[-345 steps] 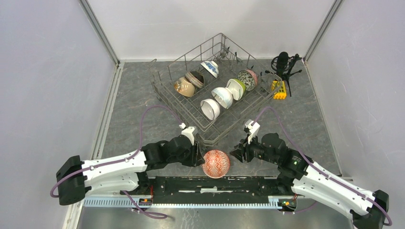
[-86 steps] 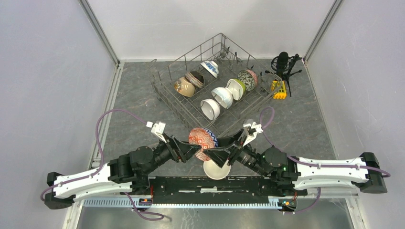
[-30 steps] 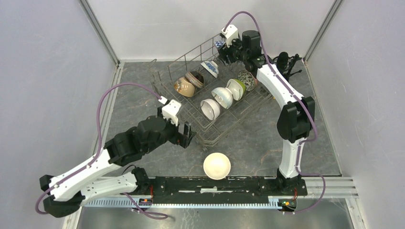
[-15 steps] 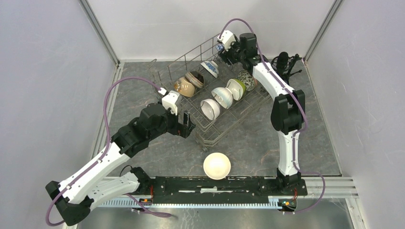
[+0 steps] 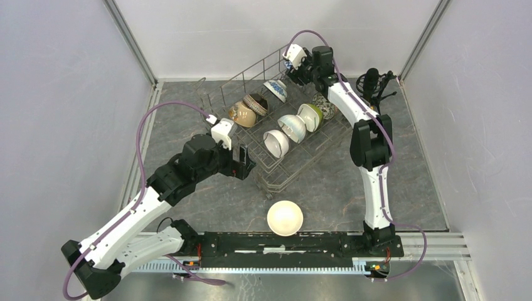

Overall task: Load the bowls into the dish rack
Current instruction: Place the bowl in the dish rack.

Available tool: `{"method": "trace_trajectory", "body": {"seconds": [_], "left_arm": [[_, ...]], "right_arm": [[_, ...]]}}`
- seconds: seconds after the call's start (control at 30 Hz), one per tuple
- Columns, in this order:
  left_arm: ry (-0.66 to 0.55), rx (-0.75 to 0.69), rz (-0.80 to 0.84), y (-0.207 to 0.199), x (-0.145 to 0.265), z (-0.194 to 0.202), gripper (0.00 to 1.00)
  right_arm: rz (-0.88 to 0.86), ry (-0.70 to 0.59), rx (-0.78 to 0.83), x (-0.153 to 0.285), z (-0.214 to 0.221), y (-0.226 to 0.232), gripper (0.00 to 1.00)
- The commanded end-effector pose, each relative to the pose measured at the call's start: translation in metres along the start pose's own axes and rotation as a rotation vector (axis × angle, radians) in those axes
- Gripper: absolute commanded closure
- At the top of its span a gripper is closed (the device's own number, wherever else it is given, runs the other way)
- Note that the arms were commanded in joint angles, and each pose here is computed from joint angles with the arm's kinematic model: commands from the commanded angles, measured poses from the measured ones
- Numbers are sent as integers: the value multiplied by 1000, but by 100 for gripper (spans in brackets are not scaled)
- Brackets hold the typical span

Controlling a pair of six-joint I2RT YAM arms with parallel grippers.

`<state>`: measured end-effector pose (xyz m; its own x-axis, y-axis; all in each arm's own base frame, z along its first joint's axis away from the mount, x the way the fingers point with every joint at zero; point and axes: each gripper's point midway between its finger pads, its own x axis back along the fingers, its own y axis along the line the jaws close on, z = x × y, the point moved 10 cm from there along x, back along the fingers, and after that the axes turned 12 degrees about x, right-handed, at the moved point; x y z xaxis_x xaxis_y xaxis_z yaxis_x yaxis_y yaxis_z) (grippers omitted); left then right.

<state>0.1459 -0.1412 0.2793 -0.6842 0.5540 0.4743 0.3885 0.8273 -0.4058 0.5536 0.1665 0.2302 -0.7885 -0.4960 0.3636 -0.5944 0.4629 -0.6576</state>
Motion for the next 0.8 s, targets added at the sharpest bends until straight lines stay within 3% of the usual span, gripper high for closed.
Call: {"method": "trace_trajectory", "body": {"seconds": [0.0,0.7,0.77], "left_arm": [[-44,-2,45,-3,1,-8,0],[-33,17,71,-1,1,-9,0],[-31,18,72,-1,1,-9,0]], "right_arm": [[100,-101,72,-1,-18,-29,100],[115,-86,16,-23,0,-16,100],[118,-79,12,-24,1,-15,93]]}}
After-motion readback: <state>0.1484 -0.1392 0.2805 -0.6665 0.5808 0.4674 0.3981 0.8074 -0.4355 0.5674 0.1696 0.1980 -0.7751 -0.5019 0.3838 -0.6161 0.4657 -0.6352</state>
